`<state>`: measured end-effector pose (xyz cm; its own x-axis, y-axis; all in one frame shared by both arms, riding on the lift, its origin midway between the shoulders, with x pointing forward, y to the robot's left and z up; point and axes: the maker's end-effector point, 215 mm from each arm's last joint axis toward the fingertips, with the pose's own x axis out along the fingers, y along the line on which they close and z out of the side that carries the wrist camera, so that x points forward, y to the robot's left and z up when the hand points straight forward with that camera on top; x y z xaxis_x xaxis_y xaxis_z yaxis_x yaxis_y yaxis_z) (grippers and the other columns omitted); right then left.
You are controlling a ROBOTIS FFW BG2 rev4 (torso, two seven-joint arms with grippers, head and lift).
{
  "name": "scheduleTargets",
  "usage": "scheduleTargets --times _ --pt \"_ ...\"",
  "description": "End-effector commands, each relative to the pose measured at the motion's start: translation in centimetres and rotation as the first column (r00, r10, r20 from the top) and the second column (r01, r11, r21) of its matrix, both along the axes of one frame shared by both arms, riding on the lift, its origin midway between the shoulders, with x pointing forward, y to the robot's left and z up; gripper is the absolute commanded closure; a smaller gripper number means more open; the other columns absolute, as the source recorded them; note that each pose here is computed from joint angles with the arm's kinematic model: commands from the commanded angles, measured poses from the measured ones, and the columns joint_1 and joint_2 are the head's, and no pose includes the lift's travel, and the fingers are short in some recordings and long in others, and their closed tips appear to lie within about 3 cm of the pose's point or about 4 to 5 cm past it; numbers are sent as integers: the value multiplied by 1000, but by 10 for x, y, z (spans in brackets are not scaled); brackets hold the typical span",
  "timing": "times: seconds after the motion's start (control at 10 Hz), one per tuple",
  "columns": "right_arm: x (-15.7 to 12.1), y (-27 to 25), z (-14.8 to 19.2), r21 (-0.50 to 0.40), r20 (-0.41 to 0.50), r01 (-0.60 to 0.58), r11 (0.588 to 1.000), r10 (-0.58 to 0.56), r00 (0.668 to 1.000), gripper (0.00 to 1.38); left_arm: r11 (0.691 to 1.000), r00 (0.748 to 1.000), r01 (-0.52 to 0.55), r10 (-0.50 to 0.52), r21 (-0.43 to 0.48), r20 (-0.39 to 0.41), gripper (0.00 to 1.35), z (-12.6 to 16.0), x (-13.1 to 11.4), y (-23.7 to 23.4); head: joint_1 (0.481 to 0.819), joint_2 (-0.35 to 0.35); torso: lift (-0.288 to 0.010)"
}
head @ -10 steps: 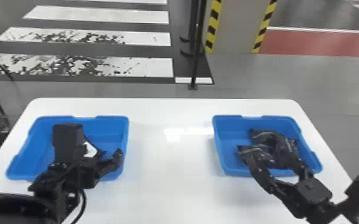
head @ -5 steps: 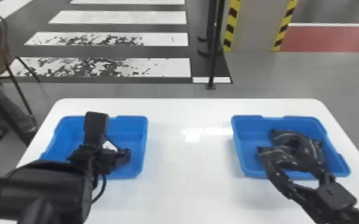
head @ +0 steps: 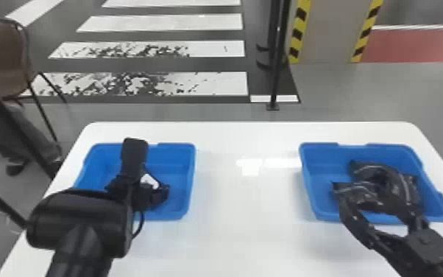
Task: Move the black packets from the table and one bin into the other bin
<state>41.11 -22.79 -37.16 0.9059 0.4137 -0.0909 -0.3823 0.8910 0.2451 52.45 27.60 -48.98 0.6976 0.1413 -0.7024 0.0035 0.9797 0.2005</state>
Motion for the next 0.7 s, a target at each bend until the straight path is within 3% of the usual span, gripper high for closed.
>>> scheduleTargets --times 0.0,0.1,0.2,0.4,0.6 --pt "-1 3 -3 2 -7 -7 1000 7 1000 113 1000 1000 -7 7 1 1 229 -3 9 4 695 56 -110" --pt "-1 5 -6 5 -15 -11 1000 11 1000 113 1000 1000 -14 15 18 -19 315 -12 11 10 695 62 -110" --pt "-1 6 -7 7 -18 -14 1000 14 1000 113 999 997 -21 22 25 -68 700 -26 6 15 695 69 -110" --pt "-2 7 -8 13 -22 -16 1000 17 1000 113 998 991 -27 34 51 -131 1190 -38 -6 23 695 83 -110" --pt "-2 7 -9 12 -24 -19 1000 19 1000 113 998 997 -7 12 57 -72 1211 -27 5 17 695 94 -110"
